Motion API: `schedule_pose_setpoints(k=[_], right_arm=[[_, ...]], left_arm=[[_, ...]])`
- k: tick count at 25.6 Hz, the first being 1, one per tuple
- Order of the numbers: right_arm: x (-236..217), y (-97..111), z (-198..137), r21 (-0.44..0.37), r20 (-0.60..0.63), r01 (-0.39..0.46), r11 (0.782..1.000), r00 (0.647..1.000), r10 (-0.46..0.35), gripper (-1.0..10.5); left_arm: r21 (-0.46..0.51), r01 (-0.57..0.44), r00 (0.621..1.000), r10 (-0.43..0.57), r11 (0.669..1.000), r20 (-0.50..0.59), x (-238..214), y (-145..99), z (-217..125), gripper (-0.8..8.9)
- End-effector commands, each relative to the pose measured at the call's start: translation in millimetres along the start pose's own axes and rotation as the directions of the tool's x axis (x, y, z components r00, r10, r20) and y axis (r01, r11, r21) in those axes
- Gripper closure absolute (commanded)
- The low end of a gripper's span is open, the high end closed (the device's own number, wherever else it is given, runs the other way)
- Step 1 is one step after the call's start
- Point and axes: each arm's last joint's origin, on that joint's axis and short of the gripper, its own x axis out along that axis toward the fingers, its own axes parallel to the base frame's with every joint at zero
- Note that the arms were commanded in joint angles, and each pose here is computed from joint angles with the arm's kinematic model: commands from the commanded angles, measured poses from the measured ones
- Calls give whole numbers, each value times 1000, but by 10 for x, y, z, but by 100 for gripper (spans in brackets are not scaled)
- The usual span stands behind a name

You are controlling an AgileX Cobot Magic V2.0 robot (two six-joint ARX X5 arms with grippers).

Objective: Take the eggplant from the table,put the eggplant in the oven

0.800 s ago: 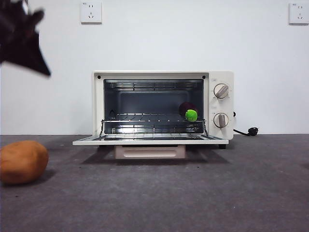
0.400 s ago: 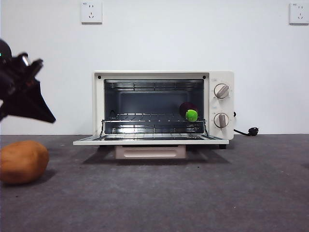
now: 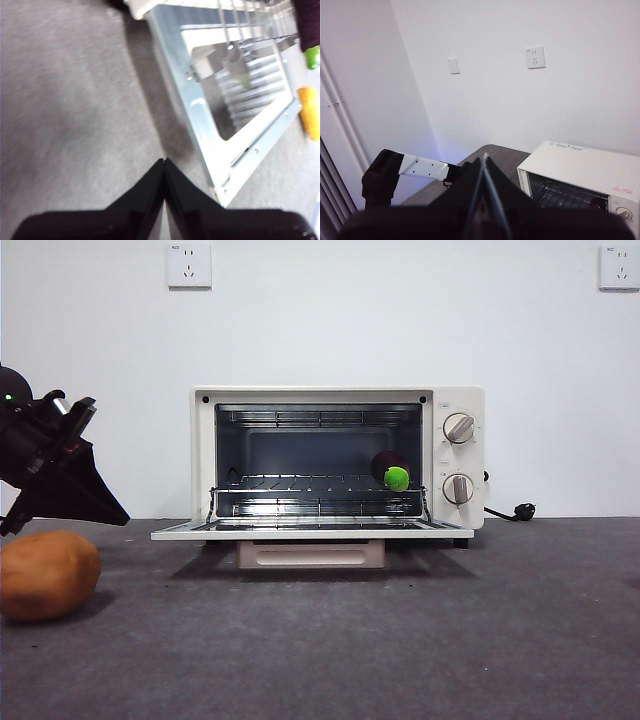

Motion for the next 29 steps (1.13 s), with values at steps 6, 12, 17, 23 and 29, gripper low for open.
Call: schedule_pose_setpoints(k=[6,12,17,23,29], right_arm=[[-21,3,-26,16,-17,2,1000,1000,-2,959],[-20,3,-26,16,-17,2,1000,1000,-2,959],[-18,2,-27,17,-18,2,1000,1000,-2,959],[-18,2,-27,17,-18,2,1000,1000,-2,959],[-10,-1,-29,18,-21,3,1000,1000,-3,959]], left_arm=[[-7,35,997,-36,999,-67,297,-4,-69,820],[38,55,995,-52,998,-84,439,-112,-56,820],[57,66,993,-61,996,-98,514,-181,-58,820],[73,72,993,-65,995,-98,544,-208,-51,820],[70,154,986,-149,986,-69,527,-216,-20,820]])
